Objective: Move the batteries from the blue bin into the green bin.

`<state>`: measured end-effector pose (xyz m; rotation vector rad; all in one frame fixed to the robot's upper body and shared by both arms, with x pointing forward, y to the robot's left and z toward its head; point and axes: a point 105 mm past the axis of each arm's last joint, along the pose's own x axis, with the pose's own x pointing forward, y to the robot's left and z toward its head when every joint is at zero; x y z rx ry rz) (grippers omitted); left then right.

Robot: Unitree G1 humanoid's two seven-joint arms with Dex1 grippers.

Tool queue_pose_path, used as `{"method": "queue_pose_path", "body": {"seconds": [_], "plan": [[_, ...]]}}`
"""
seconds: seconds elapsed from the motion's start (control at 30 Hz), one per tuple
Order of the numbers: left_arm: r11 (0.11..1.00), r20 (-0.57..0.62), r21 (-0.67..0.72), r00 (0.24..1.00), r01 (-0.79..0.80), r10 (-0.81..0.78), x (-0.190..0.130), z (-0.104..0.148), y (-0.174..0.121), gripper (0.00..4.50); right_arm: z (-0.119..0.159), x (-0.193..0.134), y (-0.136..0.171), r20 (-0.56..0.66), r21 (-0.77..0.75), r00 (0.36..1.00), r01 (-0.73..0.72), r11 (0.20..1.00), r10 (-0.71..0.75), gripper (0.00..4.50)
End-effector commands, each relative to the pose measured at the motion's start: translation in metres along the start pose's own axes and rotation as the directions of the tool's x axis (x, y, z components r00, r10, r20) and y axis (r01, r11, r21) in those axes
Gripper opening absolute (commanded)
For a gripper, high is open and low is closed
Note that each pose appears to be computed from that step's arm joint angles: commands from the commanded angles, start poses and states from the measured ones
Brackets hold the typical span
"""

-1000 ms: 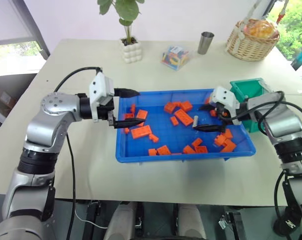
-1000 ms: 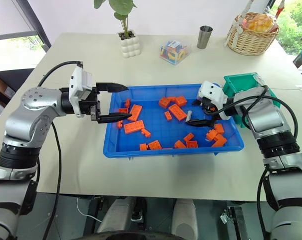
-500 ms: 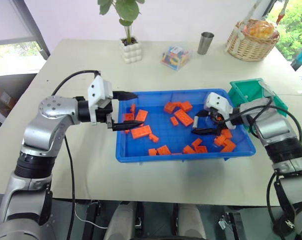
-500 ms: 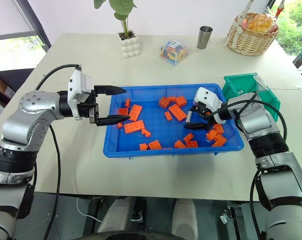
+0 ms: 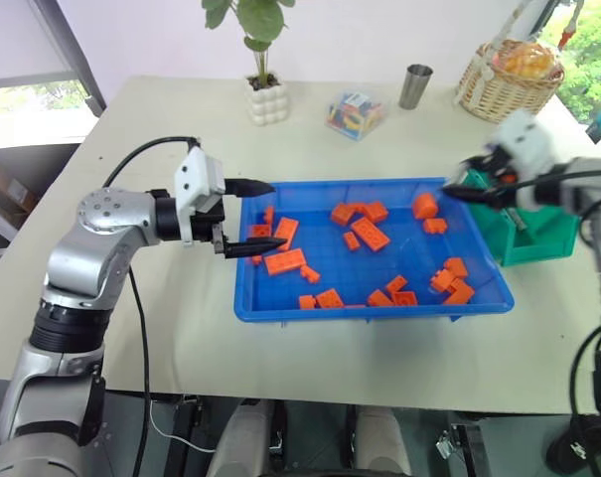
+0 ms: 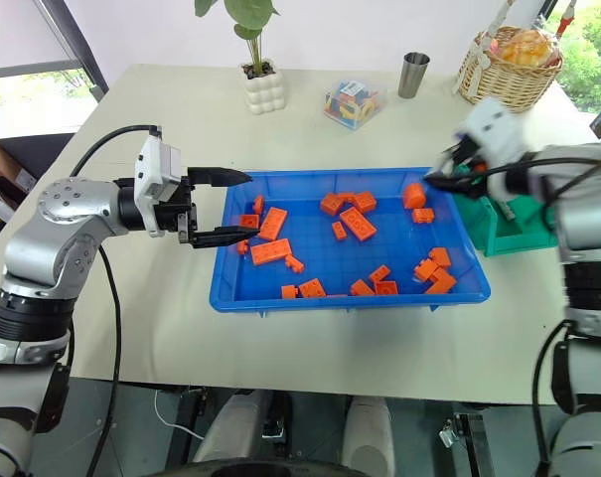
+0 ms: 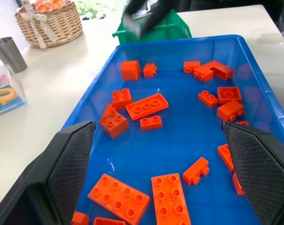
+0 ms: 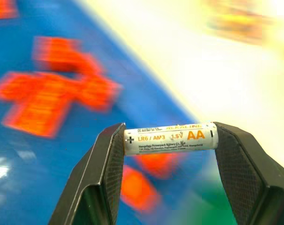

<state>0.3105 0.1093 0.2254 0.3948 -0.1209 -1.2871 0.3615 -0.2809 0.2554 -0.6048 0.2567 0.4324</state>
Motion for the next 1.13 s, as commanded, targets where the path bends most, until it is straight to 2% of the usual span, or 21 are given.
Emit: {"method": "queue_pose_path", "body": {"seconds": [0.03,0.2,0.27,0.37,0.57,0.7,0.83,1.0,1.13], "plan": [[0.999,0.026,0.032,1.000,-0.009,0.008,-0.001,0.007,0.002,4.50,-0.015,-0.021,-0.027,-0.051,0.024,0.988,0.149,0.989,-0.148,2.23],[0.999,0.032,0.033,0.999,0.003,-0.004,0.002,0.006,0.003,4.50,-0.035,-0.025,-0.029,-0.101,0.072,0.979,0.186,0.980,-0.178,2.23],[1.000,0.033,0.031,0.999,0.006,-0.007,0.001,0.007,0.004,4.50,-0.038,-0.025,-0.032,-0.111,0.084,0.972,0.218,0.972,-0.208,3.27],[1.000,0.024,0.028,1.000,0.001,-0.002,-0.003,0.005,0.007,4.50,-0.039,-0.027,-0.037,-0.119,0.045,0.962,0.252,0.967,-0.245,4.44],[0.996,0.038,-0.014,0.996,-0.085,0.086,-0.021,0.009,0.019,4.50,-0.025,-0.051,-0.037,-0.016,0.088,0.981,0.195,0.977,-0.194,4.44],[0.986,0.028,-0.061,0.988,-0.153,0.155,-0.047,0.013,0.025,4.50,-0.012,-0.080,-0.009,0.105,0.099,0.994,-0.028,0.995,0.018,4.44],[0.979,-0.013,-0.094,0.983,-0.182,0.181,-0.073,0.013,0.022,4.50,-0.031,-0.105,0.013,0.095,0.071,0.984,-0.159,0.985,0.152,4.44],[0.972,-0.066,-0.126,0.980,-0.196,0.189,-0.095,0.006,0.013,4.50,-0.057,-0.118,0.020,0.094,0.101,0.978,-0.196,0.975,0.187,4.44],[0.968,-0.092,-0.119,0.974,-0.219,0.209,-0.101,-0.002,0.010,4.50,-0.071,-0.112,0.022,0.081,0.104,0.979,-0.197,0.975,0.189,4.44]]}}
